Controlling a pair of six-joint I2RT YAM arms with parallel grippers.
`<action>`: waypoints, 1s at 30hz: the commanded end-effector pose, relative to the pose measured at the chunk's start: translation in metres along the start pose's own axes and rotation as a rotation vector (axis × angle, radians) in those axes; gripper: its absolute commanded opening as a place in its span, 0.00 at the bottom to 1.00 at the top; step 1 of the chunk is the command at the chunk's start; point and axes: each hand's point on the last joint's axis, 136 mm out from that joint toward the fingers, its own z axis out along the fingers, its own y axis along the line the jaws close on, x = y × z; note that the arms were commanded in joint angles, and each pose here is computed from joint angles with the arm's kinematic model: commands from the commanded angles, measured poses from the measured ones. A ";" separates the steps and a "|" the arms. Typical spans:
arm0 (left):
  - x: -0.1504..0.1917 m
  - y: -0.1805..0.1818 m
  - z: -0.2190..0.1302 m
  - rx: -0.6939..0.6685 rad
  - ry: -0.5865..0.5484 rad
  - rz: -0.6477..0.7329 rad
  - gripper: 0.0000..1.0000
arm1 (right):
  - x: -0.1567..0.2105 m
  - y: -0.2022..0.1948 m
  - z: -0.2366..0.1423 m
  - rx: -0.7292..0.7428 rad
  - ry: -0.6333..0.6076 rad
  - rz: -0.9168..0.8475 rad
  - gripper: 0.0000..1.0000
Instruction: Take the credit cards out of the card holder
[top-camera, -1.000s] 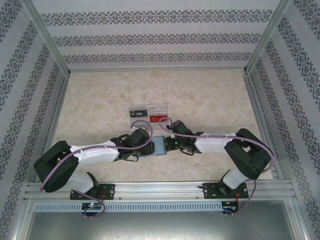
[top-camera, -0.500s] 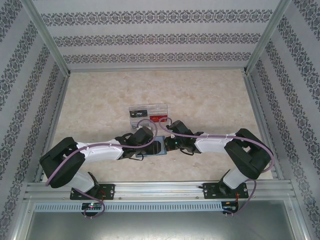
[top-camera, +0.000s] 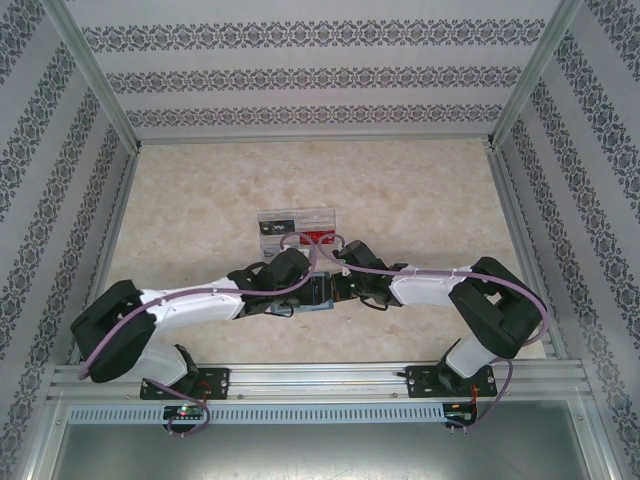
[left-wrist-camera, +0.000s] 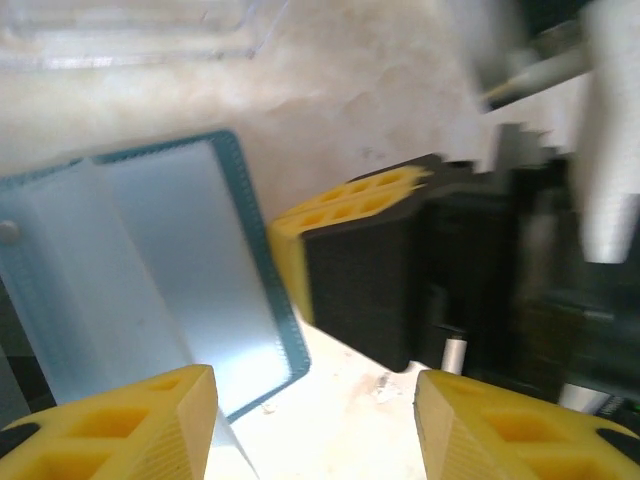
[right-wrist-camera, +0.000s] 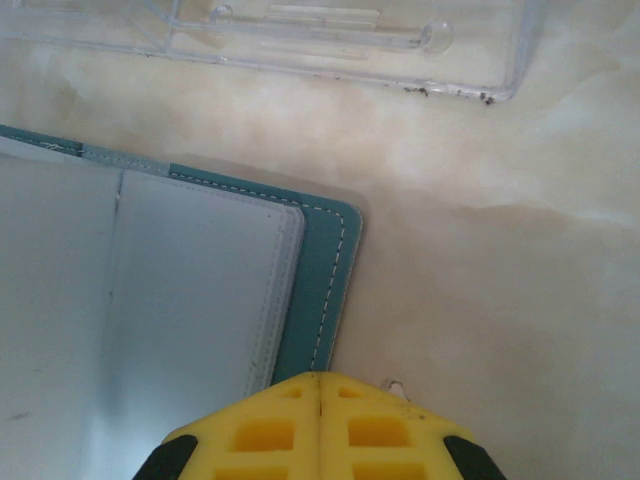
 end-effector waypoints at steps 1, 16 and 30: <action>-0.013 -0.007 -0.024 -0.013 -0.068 0.040 0.56 | 0.003 0.000 -0.001 -0.006 0.004 0.003 0.02; -0.008 0.067 -0.053 -0.219 -0.147 0.017 0.26 | -0.018 0.038 -0.033 -0.096 -0.107 -0.073 0.13; 0.007 0.103 -0.029 -0.200 -0.113 -0.062 0.13 | -0.019 0.097 -0.008 -0.240 -0.008 -0.018 0.12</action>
